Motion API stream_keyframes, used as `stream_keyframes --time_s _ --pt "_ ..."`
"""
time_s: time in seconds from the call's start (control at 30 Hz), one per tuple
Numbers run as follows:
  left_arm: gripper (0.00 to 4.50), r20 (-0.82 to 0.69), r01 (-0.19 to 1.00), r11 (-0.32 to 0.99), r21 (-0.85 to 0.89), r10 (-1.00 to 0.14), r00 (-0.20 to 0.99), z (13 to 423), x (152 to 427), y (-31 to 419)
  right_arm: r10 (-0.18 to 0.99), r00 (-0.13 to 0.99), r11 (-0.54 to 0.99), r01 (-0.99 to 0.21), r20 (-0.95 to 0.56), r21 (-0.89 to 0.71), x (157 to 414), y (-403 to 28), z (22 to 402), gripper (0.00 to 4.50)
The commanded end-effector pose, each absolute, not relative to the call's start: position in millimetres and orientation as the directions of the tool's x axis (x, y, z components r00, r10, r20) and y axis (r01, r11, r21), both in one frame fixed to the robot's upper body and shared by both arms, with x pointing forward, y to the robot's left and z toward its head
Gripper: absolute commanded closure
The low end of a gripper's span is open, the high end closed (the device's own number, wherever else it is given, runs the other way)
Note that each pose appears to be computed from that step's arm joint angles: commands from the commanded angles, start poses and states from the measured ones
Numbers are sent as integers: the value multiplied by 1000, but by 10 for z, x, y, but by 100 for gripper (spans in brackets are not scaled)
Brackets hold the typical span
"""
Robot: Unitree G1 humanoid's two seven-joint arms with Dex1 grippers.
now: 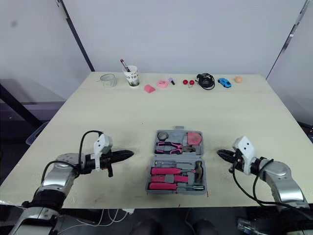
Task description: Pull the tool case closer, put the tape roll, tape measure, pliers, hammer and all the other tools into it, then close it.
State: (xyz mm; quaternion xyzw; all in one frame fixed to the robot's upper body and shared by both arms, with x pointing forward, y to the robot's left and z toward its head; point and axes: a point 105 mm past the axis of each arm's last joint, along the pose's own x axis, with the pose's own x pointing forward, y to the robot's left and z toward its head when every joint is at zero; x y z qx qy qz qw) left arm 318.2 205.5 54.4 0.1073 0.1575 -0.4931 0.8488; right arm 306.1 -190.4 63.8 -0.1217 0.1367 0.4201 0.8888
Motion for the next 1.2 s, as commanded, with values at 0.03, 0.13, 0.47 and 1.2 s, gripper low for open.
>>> stream_keyframes --time_s 0.03,0.13,0.47,1.2 --pt "447 -383 898 439 30 -825 416 553 3260 1976 729 569 567 -813 -380 -130 3126 -1801 632 450" --pt "447 -408 914 405 18 -832 377 503 3309 1897 727 539 530 -834 -425 -151 3168 -1730 552 450" --pt "447 -439 936 351 1 -841 316 417 3400 1730 740 482 474 -868 -470 -144 3242 -1557 409 450" --pt "447 -460 953 304 -1 -846 269 316 3429 1507 761 461 451 -882 -456 -137 3268 -1457 361 450"
